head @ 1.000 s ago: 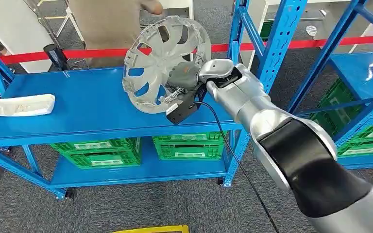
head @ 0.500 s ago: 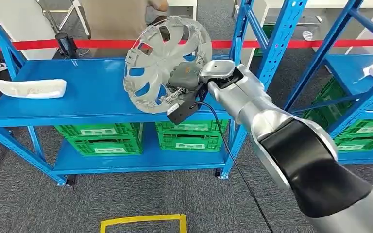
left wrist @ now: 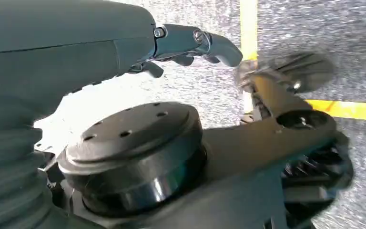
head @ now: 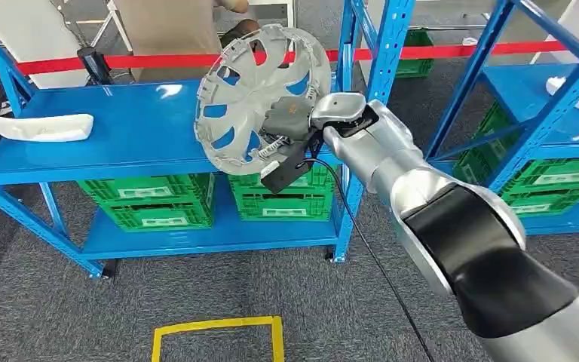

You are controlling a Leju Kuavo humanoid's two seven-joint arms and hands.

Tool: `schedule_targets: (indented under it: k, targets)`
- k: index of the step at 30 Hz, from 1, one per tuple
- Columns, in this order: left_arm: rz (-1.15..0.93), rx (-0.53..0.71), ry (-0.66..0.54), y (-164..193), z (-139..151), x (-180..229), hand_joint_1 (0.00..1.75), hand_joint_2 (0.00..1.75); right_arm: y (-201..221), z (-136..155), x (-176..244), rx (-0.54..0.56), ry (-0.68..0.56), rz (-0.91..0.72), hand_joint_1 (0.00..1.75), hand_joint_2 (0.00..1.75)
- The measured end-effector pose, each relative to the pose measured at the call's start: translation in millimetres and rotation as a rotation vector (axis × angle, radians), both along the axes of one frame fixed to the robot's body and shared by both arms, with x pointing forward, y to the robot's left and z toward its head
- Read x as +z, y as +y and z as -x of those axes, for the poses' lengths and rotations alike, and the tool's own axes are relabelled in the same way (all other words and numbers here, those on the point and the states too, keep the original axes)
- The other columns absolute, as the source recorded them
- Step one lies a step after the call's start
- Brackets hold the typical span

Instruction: Take the parts from the cabinet and place them on the table.

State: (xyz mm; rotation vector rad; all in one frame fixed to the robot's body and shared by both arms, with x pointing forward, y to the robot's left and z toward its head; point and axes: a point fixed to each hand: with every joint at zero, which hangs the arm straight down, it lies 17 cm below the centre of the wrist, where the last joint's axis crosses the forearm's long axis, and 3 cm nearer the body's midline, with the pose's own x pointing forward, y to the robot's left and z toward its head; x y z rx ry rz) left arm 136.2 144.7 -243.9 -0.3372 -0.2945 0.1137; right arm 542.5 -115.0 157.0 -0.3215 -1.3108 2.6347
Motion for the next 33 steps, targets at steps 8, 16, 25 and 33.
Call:
schedule_targets:
  k: [8,16,25,33]
  targets:
    - [-0.004,0.006,-0.034,3,-15,3,0.00,1.75,0,-1,3,-0.009,0.003,-0.020,1.66,1.75]
    - [-0.009,-0.006,-0.030,5,-19,4,0.00,1.75,-18,-4,-2,-0.042,0.015,-0.021,1.66,1.75]
    - [0.003,-0.025,0.012,-3,-8,2,0.00,1.75,-19,-6,2,-0.047,0.011,-0.024,1.66,1.75]
    - [0.006,-0.020,0.007,-4,-9,3,0.00,1.75,-19,-6,1,-0.049,0.016,-0.018,1.66,1.75]
